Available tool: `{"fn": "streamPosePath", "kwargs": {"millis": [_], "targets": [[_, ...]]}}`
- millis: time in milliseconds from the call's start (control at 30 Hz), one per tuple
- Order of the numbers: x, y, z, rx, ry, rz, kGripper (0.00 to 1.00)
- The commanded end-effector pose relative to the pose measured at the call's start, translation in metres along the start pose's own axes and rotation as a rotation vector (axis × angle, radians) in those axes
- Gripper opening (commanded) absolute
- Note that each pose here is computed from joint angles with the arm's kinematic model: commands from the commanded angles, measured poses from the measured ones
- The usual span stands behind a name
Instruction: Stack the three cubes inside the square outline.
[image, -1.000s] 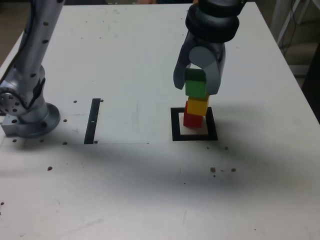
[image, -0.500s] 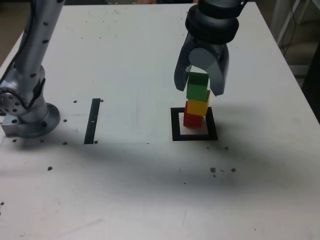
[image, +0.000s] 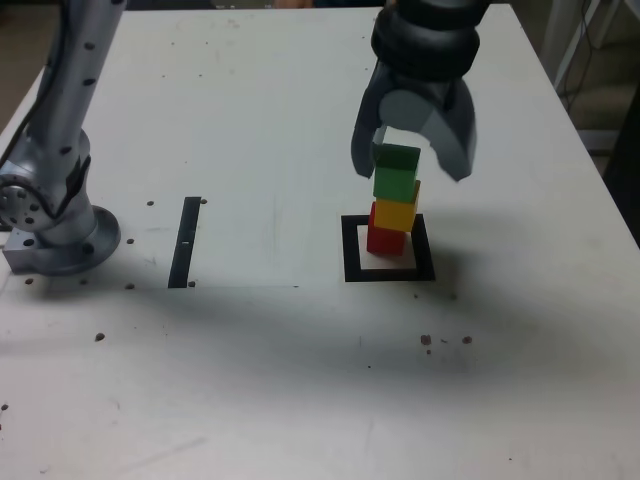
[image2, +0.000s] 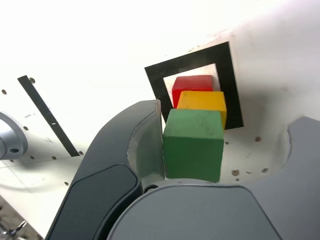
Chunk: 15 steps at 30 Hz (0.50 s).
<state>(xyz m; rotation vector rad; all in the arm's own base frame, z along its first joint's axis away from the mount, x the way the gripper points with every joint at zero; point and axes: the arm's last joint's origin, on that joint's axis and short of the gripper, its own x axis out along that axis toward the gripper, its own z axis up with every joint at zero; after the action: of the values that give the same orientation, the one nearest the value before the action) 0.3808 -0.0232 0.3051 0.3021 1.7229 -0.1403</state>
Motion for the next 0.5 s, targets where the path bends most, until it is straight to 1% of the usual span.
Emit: {"fn": "streamPosePath", "kwargs": {"millis": [0,233,467], "targets": [[-0.004,0.0,-0.002,-0.002,-0.012,0.004,0.99],[-0.005,-0.001,-0.004,-0.003,-0.016,0.006,0.99],[-0.017,-0.002,-0.016,-0.005,-0.031,0.01,0.99]]}}
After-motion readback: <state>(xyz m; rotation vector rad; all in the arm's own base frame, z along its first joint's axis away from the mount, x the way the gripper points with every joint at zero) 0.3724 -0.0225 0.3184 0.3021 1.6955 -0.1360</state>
